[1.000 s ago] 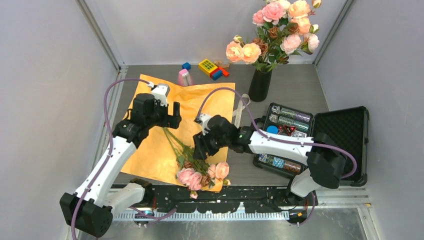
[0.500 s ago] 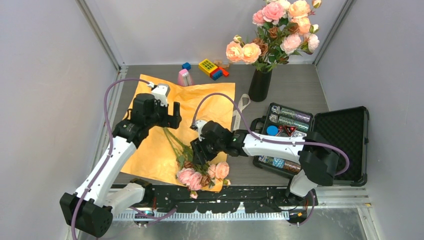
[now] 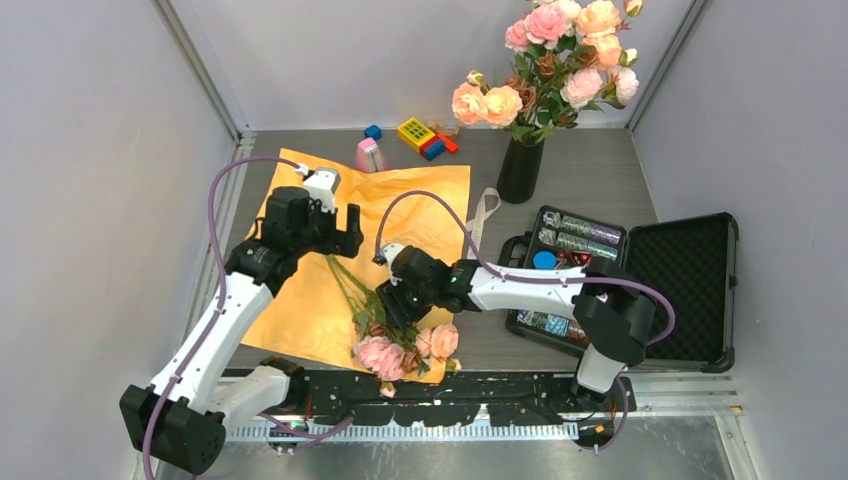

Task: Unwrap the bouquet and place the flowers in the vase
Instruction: Pick up the fake flower from the wrapping paper.

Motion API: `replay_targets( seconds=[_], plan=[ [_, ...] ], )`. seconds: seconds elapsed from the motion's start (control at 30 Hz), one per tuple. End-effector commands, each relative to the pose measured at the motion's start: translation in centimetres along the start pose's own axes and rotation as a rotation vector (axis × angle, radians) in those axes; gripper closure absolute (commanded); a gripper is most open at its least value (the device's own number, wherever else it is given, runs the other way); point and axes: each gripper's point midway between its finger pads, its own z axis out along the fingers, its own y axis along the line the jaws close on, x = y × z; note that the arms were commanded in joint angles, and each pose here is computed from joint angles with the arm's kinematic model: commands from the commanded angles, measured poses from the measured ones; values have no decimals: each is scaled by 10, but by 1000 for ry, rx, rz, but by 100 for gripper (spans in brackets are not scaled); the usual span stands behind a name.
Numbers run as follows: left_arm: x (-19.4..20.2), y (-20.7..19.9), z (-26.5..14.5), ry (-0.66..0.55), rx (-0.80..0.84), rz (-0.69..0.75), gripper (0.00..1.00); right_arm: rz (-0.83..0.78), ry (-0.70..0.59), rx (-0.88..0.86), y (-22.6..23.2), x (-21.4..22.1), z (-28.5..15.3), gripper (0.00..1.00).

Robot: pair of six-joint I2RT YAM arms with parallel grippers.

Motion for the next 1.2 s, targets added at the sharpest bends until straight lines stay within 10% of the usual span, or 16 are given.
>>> replay_targets(
  seconds=[0.0,0.5,1.17],
  plan=[
    [-1,-1,1,-4,12,4,0,-37,-27,9,7,-13,1,46],
    [-1,-4,1,-3,29,7,0,-54,-68,26,13,-29,-22,98],
    [-24,-81,-43,-207,474,141,0,-5,-117,-36,-20,-82,-133,100]
  ],
)
